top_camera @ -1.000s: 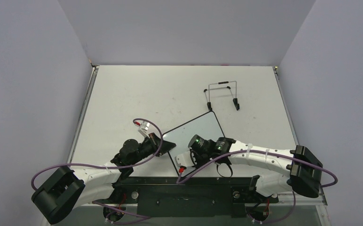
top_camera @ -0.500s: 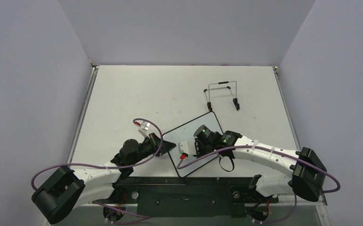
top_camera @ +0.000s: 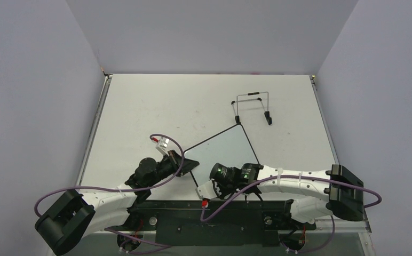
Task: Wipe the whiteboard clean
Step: Erase the whiteboard at the center of the board.
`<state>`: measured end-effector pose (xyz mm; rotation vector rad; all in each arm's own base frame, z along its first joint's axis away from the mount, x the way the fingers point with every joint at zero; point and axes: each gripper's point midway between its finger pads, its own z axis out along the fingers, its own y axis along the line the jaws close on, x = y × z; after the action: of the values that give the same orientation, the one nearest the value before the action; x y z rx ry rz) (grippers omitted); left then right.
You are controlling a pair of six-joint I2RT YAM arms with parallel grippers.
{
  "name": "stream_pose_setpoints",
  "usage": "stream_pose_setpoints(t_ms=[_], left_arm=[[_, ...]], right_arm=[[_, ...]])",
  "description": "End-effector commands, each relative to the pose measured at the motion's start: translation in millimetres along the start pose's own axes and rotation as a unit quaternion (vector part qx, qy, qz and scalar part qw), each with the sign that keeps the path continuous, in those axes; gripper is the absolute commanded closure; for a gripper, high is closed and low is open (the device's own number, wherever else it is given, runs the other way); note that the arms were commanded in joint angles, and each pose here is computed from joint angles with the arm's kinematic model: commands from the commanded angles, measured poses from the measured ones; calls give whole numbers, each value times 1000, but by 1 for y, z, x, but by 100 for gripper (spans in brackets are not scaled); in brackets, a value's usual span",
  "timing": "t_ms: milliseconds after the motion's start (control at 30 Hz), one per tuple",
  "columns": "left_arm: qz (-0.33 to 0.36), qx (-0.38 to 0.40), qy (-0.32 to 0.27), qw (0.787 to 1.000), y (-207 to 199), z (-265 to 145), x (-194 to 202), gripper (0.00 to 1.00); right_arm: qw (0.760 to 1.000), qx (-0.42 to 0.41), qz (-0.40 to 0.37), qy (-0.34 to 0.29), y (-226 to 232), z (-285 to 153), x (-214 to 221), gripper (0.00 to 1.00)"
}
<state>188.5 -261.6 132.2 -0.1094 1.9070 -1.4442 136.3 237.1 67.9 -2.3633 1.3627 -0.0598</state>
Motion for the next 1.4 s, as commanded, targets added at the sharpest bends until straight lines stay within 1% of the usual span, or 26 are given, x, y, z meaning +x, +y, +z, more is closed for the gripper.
stream_pose_setpoints(t_ms=[0, 100, 200, 267, 333, 467, 533, 600, 700, 733, 800, 900, 967, 1033, 1100, 1167, 1267, 1367], left_arm=[[10, 82, -40, 996, -46, 0, -24, 100], [9, 84, -37, 996, -46, 0, -22, 100], [10, 85, -39, 996, -47, -2, -23, 100], [9, 84, -41, 996, -46, -2, -23, 100], [9, 83, -41, 996, -46, -2, -23, 100], [9, 81, -43, 996, -45, -2, -24, 100], [10, 79, -44, 996, -44, -2, -24, 100], [10, 79, -45, 996, -45, -2, -25, 100], [12, 76, -45, 996, -43, -2, -24, 100], [12, 76, -45, 996, -43, -2, -24, 100], [12, 76, -44, 996, -43, -2, -24, 100], [12, 79, -41, 996, -44, -2, -23, 100], [11, 79, -40, 996, -43, -1, -23, 100], [10, 81, -40, 996, -44, -1, -22, 100], [9, 83, -41, 996, -45, -2, -23, 100], [10, 83, -44, 996, -45, -3, -24, 100], [11, 79, -46, 996, -44, -4, -24, 100], [13, 79, -47, 996, -44, -5, -25, 100]], right_arm=[[990, 117, 57, 60, -51, -11, 26, 100], [983, 149, 90, 66, -66, -17, 34, 100], [982, 152, 97, 49, -69, -22, 30, 100], [989, 120, 80, 35, -56, -19, 23, 100], [996, 79, 46, 14, -37, -15, 11, 100], [1000, 4, -6, -14, 0, -4, -8, 100], [999, -8, -29, -14, 9, -1, -14, 100], [999, -1, -36, -2, 7, 1, -12, 100], [998, 43, -21, 31, -10, 1, 1, 100], [998, 57, 0, 37, -19, 0, 8, 100], [996, 73, 36, 46, -33, -3, 21, 100], [993, 92, 69, 39, -45, -12, 29, 100], [994, 82, 70, 25, -41, -13, 27, 100], [997, 44, 57, 4, -24, -10, 19, 100], [999, 8, 33, -12, -5, -4, 12, 100], [1000, -10, 13, -17, 7, 0, 6, 100], [1000, 5, 14, -6, -2, 0, 6, 100], [997, 51, 57, 13, -27, -2, 19, 100]])
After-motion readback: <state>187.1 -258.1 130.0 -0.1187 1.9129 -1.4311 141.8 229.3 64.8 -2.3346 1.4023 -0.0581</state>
